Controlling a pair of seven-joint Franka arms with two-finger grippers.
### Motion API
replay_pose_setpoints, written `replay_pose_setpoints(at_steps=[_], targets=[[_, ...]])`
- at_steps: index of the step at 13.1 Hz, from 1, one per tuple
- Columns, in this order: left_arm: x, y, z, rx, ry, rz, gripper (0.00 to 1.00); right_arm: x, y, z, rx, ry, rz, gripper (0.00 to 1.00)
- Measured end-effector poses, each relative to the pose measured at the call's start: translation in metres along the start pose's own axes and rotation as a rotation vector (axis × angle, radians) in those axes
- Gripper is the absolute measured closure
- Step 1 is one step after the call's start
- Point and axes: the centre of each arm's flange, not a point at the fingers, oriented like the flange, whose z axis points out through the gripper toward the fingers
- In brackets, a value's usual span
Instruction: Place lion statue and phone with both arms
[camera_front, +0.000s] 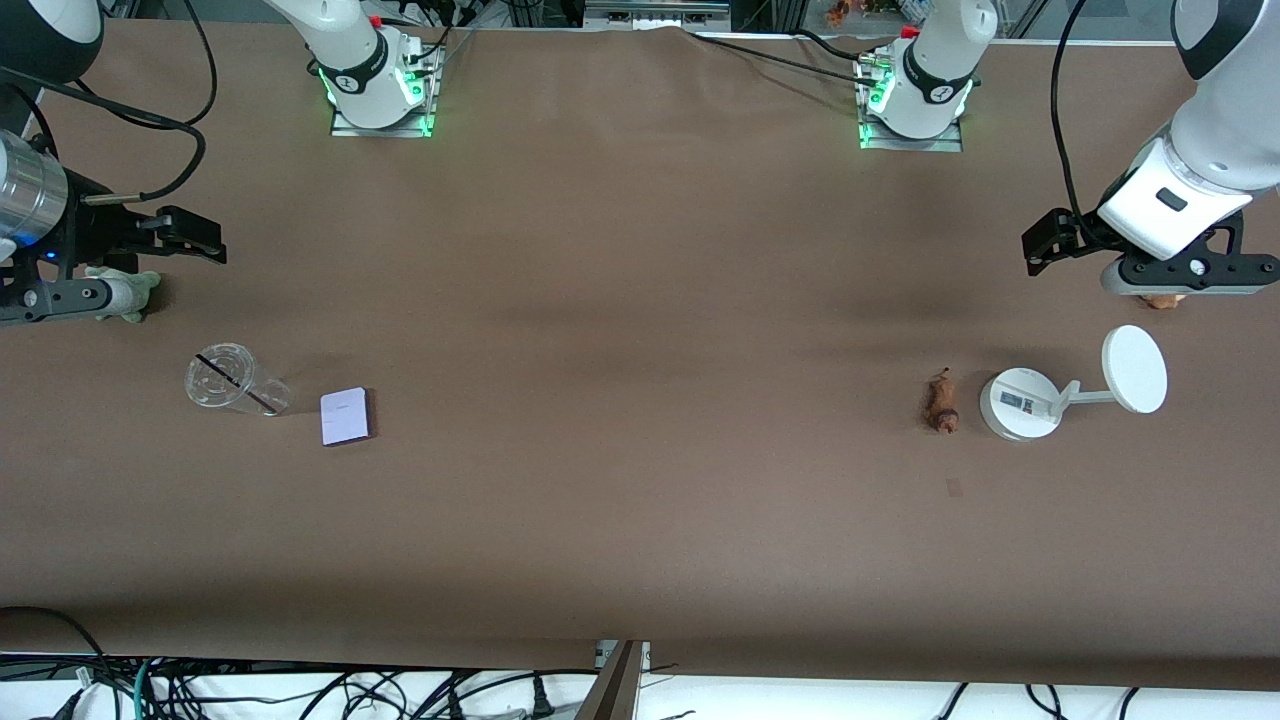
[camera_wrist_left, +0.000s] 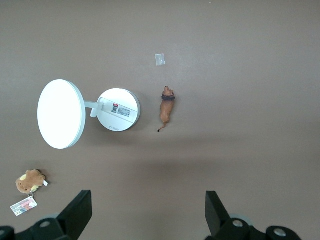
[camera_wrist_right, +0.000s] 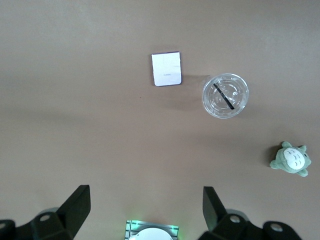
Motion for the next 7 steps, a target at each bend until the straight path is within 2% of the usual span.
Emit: replay_pose_setpoints(at_steps=[5,7], targets=[[0.0,0.0,0.0,0.0,0.0,0.0,0.0,-0.004,0.002,0.004,0.0,-0.02,0.003,0.0],[0.0,0.0,0.0,0.0,0.0,0.0,0.0,-0.013,0.003,0.011,0.001,-0.001,0.006,0.0]])
